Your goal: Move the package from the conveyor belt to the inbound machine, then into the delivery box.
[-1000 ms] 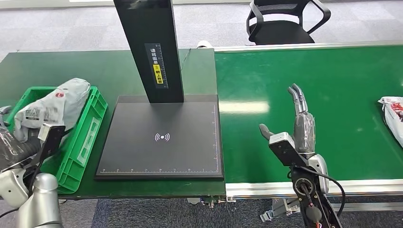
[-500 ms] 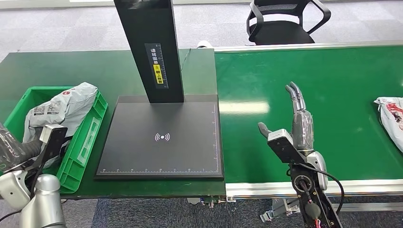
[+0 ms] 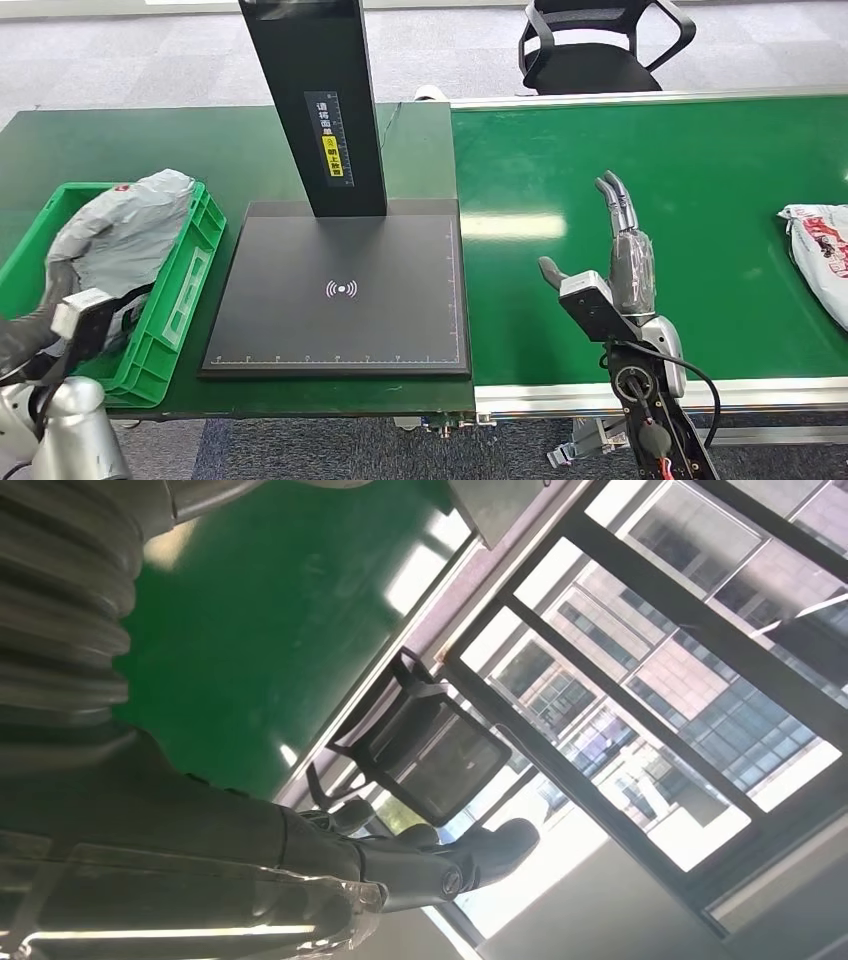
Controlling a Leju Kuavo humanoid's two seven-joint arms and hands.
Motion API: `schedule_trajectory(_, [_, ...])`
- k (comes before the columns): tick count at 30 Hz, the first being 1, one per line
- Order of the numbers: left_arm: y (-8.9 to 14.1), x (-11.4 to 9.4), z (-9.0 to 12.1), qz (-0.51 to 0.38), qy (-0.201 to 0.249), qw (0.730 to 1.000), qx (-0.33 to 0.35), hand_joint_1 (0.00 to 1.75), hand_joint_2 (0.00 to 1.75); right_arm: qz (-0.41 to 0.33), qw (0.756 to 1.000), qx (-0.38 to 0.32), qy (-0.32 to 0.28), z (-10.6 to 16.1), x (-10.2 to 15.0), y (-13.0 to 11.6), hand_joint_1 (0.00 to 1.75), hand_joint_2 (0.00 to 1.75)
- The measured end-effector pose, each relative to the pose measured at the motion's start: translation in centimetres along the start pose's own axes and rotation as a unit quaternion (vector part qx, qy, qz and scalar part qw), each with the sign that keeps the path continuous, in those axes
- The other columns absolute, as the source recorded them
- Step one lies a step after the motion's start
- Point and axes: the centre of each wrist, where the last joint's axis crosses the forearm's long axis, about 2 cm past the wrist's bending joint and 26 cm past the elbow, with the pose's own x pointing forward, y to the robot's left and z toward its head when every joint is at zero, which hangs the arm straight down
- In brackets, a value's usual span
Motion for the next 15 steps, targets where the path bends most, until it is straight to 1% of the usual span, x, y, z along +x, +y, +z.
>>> schedule_trajectory(3, [0.9, 0.9, -0.5, 0.056, 0.028, 0.996, 0.06, 0.0, 1.75, -0.002, 1.0, -0.002, 0.0, 0.1, 0.0, 0.1, 0.0, 1.75])
schedule_trajectory(5, [1.0, 1.8, -0.6, 0.105, 0.043, 0.99, 0.086, 0.0, 1.75, -0.002, 1.0, -0.004, 0.001, 0.2, 0.0, 0.2, 0.0, 1.75])
schedule_trajectory(7, [0.6, 3.2, -0.3, 0.174, 0.063, 0.978, 0.094, 0.0, 1.75, -0.002, 1.0, -0.004, 0.002, 0.4, -0.1, 0.2, 0.0, 1.75])
schedule_trajectory(8, [0.3, 3.9, -0.1, 0.216, 0.074, 0.969, 0.088, 0.0, 1.75, -0.002, 1.0, -0.003, 0.003, 0.6, -0.1, 0.2, 0.0, 1.75])
schedule_trajectory(9, [-0.1, 4.9, 0.1, 0.266, 0.088, 0.958, 0.07, 0.0, 1.75, -0.002, 1.0, -0.003, 0.003, 0.7, -0.2, 0.2, 0.0, 1.75])
schedule_trajectory(11, [-0.9, 6.7, 0.7, 0.361, 0.11, 0.926, 0.004, 0.0, 1.75, -0.002, 1.0, -0.002, 0.004, 0.9, -0.2, 0.1, 0.0, 1.75])
schedule_trajectory(12, [-1.2, 7.7, 1.0, 0.404, 0.113, 0.907, -0.039, 0.0, 1.75, -0.002, 1.0, -0.001, 0.004, 0.9, -0.2, 0.0, 0.0, 1.75])
schedule_trajectory(14, [-1.7, 9.3, 1.8, 0.471, 0.106, 0.868, -0.117, 0.0, 1.75, -0.004, 1.0, 0.003, 0.004, 0.9, -0.3, -0.1, 0.0, 1.75])
schedule_trajectory(15, [-1.8, 9.7, 2.1, 0.487, 0.102, 0.857, -0.135, 0.0, 1.75, -0.004, 1.0, 0.004, 0.004, 0.9, -0.3, -0.1, 0.0, 1.75])
